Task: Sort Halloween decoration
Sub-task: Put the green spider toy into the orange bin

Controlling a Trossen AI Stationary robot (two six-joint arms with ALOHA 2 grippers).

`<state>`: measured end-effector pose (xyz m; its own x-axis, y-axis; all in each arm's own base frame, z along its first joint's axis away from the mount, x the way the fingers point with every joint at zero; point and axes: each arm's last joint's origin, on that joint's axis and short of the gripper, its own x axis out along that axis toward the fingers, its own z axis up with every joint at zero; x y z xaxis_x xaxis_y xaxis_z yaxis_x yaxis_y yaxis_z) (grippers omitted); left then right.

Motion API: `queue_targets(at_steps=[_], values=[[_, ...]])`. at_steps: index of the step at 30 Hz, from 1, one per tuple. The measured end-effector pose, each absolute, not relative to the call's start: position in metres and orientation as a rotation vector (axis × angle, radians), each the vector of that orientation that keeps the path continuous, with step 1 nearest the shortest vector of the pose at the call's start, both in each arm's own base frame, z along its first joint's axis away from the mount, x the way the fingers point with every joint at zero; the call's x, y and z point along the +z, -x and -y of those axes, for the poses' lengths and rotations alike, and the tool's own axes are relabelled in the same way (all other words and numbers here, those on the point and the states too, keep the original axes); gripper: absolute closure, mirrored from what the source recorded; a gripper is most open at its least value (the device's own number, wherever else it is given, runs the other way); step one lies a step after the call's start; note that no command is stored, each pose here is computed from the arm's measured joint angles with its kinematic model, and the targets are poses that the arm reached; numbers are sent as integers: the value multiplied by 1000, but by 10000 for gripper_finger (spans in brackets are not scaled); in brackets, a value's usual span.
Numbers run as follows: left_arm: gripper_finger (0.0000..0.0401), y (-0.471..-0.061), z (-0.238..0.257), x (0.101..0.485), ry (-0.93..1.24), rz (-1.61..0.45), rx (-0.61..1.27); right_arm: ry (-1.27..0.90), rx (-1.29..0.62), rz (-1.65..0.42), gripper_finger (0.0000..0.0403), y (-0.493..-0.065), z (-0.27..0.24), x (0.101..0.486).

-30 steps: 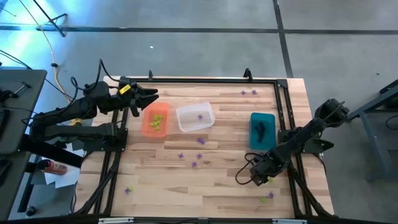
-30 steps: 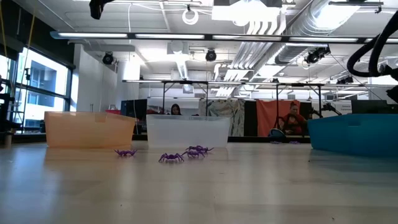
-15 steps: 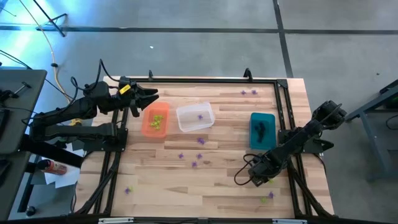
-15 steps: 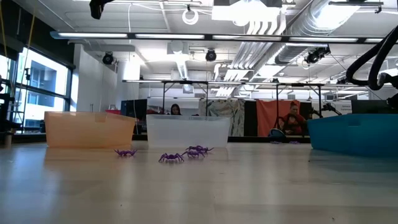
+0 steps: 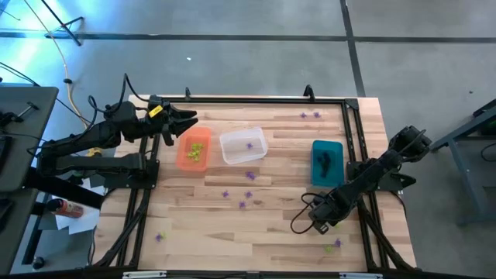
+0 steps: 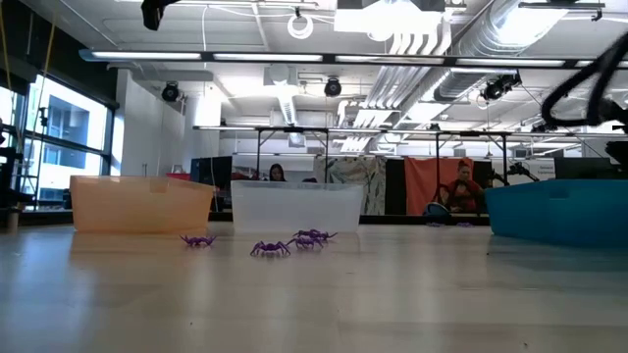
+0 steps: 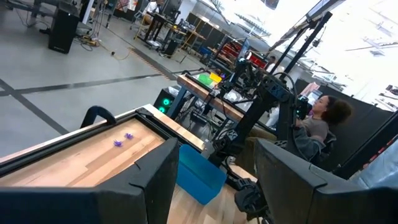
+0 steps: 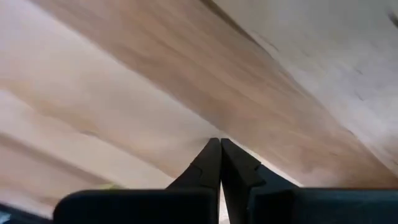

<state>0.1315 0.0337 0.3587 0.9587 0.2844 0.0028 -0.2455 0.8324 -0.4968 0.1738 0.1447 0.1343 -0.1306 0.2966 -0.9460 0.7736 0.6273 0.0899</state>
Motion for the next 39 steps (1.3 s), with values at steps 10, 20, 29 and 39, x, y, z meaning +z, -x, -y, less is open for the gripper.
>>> queue_targets(at_steps=[10,20,29,39], values=[[206,-131,-34,359,490,74,281,-786,-218,-1489,402,-201,-154,189],[206,-134,-34,358,492,64,282,-356,144,-869,403,-247,-137,296],[206,-148,-37,351,467,-1,268,-92,147,-307,403,-296,-84,348],[206,-179,-29,338,82,-132,39,-137,-23,-106,403,-311,-18,366]])
